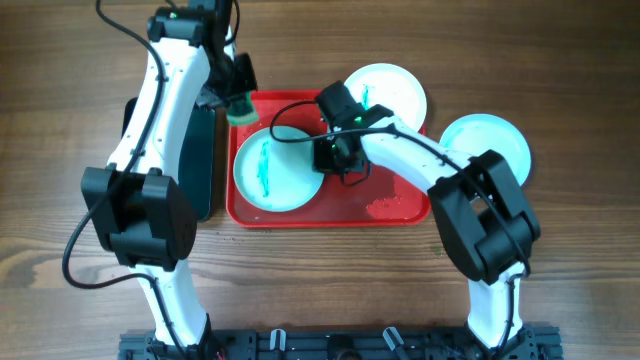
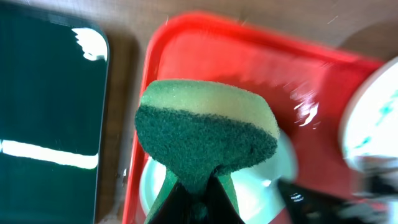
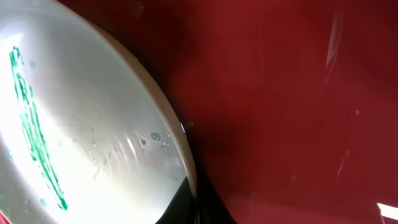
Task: Clean dirty plates on tray and stack at the side
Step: 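Scrub the held plate with the sponge in the left gripper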
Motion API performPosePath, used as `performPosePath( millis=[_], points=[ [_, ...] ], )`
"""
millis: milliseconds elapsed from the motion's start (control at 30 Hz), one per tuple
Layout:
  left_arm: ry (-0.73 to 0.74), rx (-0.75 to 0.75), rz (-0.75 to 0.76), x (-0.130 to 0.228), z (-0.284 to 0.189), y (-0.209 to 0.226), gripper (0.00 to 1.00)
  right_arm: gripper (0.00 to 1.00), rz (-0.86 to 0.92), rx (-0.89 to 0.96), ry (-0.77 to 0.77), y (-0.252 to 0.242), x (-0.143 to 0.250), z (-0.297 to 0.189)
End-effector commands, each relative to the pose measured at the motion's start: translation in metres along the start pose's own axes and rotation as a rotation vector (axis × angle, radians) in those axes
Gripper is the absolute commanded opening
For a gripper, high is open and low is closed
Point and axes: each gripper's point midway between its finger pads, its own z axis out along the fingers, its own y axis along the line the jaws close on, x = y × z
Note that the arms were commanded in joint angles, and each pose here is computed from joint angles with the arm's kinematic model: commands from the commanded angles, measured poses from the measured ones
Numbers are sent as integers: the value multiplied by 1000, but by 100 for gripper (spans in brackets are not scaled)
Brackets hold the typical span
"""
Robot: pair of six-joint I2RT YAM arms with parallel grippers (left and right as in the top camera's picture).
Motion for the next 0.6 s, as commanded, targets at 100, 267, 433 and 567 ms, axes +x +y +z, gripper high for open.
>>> performPosePath(
  millis=[100,267,433,567],
  points=[
    [103,-8,87,34,62,15,4,4,77,40,0,-32,-11,6],
    [74,102,232,41,88,-11,4,4,62,29,5,-30,-10,7],
    [5,70,329,35,94,-30,4,4,42,29,7,-27,-9,7],
    [16,30,334,35,112,-26,4,4,37,27,6,-26,-9,8]
  ],
)
